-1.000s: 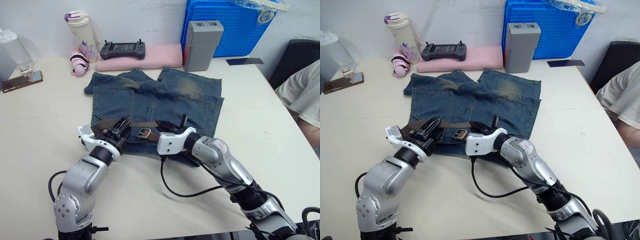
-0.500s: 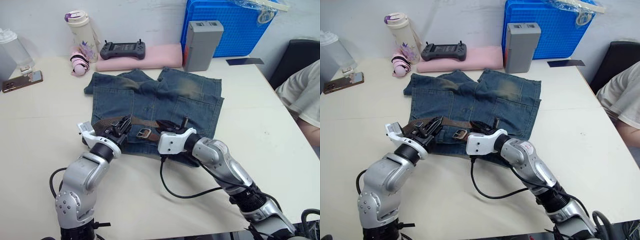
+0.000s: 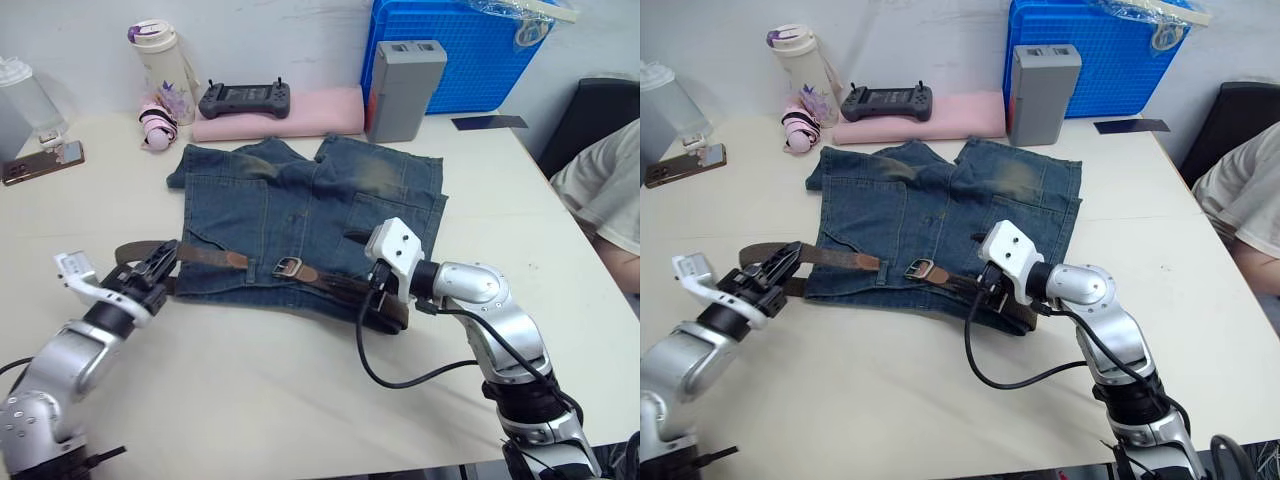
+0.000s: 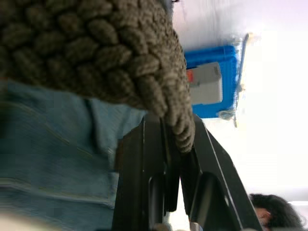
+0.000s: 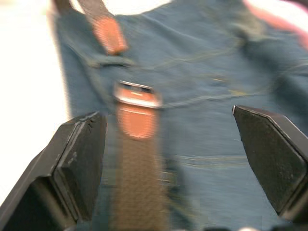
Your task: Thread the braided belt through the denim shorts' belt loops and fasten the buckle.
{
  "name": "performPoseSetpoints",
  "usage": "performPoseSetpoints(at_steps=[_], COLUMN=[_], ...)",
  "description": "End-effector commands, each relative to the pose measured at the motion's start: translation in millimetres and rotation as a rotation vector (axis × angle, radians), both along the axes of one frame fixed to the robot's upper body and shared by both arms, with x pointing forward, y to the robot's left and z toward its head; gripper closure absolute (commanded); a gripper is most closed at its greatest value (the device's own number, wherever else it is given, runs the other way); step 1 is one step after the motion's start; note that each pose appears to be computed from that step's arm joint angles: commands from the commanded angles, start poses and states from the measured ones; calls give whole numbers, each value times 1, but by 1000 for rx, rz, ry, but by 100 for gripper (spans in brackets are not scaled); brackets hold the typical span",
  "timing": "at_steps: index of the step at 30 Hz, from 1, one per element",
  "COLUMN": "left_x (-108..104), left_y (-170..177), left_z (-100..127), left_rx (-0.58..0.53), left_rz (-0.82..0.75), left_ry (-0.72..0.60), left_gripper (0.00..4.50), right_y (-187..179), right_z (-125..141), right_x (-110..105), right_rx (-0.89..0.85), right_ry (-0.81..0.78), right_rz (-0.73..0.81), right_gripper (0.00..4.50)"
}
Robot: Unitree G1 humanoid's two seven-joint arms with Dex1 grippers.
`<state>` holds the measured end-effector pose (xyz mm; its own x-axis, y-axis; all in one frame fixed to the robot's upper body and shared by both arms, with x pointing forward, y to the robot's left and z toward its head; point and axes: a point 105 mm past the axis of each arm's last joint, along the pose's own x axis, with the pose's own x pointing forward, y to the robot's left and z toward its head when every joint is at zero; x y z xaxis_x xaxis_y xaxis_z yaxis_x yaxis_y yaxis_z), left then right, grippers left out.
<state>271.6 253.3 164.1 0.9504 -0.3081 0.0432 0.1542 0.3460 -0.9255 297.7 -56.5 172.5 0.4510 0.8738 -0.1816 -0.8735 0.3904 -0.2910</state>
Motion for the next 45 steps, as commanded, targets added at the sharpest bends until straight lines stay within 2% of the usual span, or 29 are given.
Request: performPoseSetpoints(at_steps=[1,3,8,17,19,26,30,35,41,45], left_x=[-5,-6,-6,6,7,23,40,49,55,67], left_y=[6,8,13,-4,-9,-15,-15,-21,-30,-33], left_z=[-6,-13,-14,-19,-21,-25,-15,-13,-28,-37], left_rx=[0,11,19,31,63,290,475,666,836,881], left_rz=[-43,-59,-50,-94,-124,-270,-383,-549,-708,-724], left_ry=[9,44,54,64,67,60,-2,-94,-201,-233], left_gripper=[450,450,450,450,450,450,450,450,450,450], right_y=[1,0,-3,-5,-5,-3,-1,3,4,6], right_z=[7,7,8,11,11,8,4,0,-4,-5], right_x=[-14,-17,-18,-17,-17,-18,-19,-22,-21,-20], right_rx=[33,46,51,54,54,34,19,4,-21,-36], right_ry=[41,72,89,81,83,92,93,88,62,33], right_rz=[63,69,60,37,37,44,53,70,81,88], right_gripper=[5,5,5,5,5,5,5,5,5,5])
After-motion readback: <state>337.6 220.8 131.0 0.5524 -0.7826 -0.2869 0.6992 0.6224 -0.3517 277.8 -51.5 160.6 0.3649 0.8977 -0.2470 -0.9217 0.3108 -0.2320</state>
